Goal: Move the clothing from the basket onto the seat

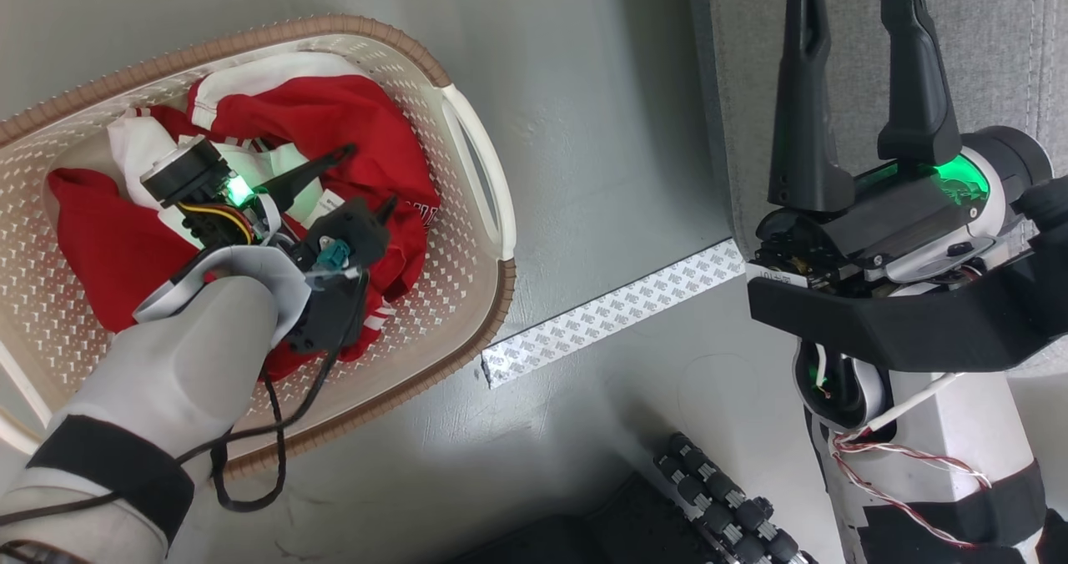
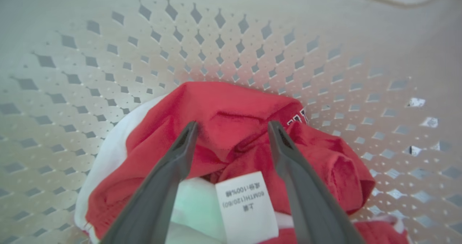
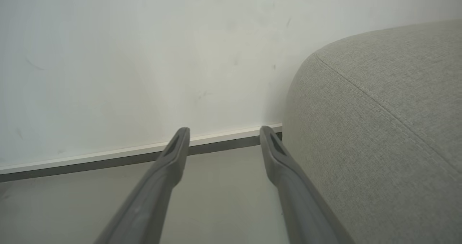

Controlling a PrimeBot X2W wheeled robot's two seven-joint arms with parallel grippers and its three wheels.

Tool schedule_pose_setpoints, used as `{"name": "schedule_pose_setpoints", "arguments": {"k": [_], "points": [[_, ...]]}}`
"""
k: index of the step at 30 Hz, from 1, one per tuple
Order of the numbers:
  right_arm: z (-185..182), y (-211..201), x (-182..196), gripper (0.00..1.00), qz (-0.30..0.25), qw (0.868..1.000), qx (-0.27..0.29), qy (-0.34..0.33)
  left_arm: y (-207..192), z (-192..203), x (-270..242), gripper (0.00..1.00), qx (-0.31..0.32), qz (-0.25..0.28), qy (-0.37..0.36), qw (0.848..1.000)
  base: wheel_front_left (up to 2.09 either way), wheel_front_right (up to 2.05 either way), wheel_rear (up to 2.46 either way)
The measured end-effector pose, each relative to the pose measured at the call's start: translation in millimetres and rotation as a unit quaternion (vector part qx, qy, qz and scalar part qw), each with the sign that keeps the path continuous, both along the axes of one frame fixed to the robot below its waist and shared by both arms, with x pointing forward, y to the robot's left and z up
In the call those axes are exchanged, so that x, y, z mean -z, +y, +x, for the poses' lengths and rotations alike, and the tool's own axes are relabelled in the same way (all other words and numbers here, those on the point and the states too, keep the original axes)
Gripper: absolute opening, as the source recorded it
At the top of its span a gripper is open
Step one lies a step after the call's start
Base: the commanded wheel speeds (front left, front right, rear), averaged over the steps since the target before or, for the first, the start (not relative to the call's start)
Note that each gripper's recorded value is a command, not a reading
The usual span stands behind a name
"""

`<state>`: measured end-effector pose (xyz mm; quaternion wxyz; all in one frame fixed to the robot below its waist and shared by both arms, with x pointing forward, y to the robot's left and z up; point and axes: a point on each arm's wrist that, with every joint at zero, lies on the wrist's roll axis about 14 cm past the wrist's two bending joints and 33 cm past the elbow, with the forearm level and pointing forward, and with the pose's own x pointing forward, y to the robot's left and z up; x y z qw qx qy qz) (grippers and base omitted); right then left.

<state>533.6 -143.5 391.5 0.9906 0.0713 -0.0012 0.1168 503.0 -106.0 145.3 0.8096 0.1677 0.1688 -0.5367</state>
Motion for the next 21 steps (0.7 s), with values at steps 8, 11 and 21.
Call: {"name": "schedule_pose_setpoints", "arguments": {"k": [8,11,21], "points": [[-1.5,-2.2,4.8,1.00,0.003,1.000,0.005,0.007,2.8,5.2,2.7,0.42,-0.020,0.001,0.009,1.000,0.00,0.00,0.00],[-1.3,-2.6,6.6,1.00,0.003,1.000,0.006,0.008,3.8,9.8,1.5,0.00,-0.034,-0.005,0.014,0.999,0.00,0.00,0.00],[3.1,2.4,6.6,1.00,0.012,1.000,0.000,0.005,9.6,18.7,-7.2,0.00,-0.063,-0.028,0.024,0.997,0.00,0.00,0.00]]}}
